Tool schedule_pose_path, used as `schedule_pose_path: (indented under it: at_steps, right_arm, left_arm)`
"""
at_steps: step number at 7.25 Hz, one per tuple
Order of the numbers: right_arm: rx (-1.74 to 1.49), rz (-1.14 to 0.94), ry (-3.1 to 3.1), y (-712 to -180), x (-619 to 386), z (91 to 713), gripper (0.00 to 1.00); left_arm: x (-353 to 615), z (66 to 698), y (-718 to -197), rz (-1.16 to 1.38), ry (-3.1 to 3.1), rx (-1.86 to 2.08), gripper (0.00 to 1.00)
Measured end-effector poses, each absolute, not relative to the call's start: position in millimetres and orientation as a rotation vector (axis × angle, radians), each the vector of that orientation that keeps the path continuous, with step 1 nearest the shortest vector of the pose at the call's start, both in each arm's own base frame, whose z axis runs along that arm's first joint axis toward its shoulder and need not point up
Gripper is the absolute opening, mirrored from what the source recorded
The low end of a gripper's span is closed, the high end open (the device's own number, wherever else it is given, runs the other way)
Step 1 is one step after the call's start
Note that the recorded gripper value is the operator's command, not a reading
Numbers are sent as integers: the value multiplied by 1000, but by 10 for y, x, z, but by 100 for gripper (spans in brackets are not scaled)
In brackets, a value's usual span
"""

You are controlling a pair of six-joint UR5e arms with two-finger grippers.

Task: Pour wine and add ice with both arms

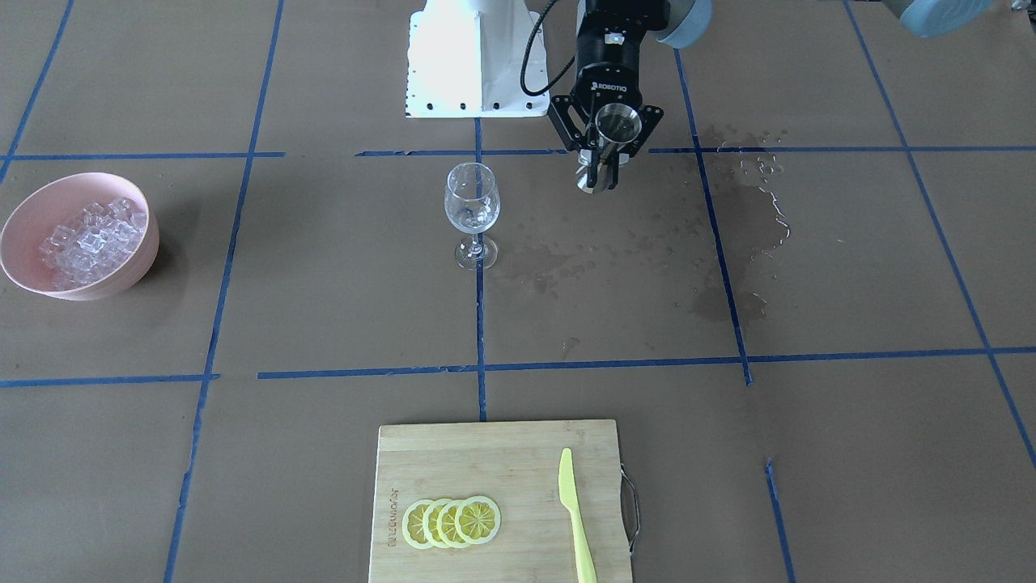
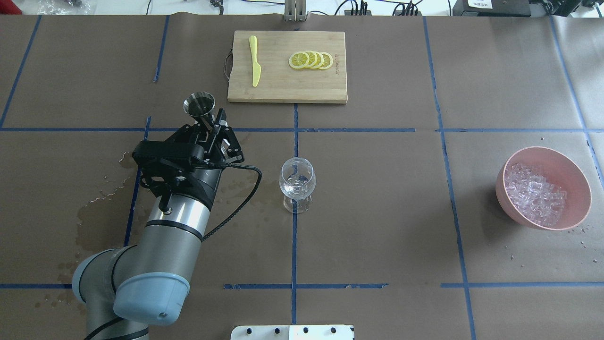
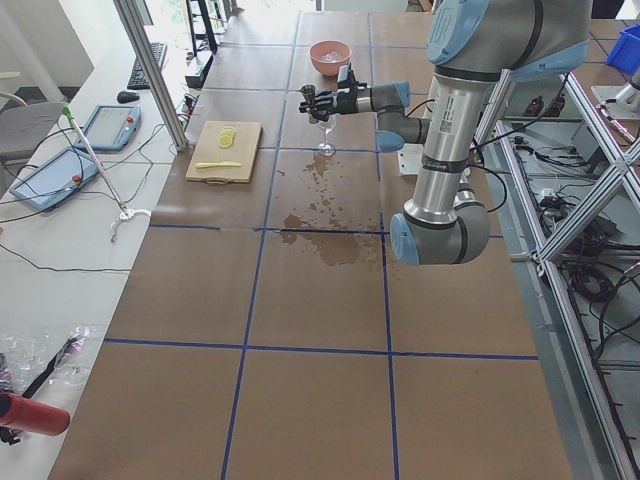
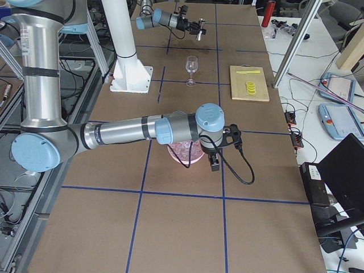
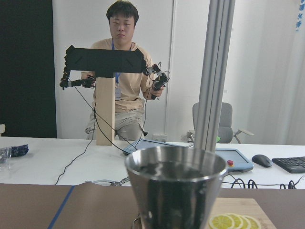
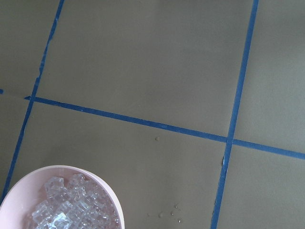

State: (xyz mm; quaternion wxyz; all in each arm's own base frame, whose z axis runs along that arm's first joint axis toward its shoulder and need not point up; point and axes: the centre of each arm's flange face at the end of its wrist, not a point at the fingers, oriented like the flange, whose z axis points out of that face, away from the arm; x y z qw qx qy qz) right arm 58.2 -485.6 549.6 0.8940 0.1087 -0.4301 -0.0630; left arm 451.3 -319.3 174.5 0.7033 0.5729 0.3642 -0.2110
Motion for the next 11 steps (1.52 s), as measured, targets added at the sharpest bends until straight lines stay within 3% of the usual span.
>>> schedule_pose_path:
  at_steps: [3,8,11]
  right_arm:
    - [231,-133,-892,-4863,581,5468,100]
    - [184,-7,-915,-4857,415,5230,100]
    - [154,28,-932,-4834,160,4998,100]
  left_arm:
    - [4739,1534,-3159,-314,801,1276,0]
    - [5019,1762,-3197,-110,574,1347,0]
    - [5186,1806,-2943,27,425,1408,0]
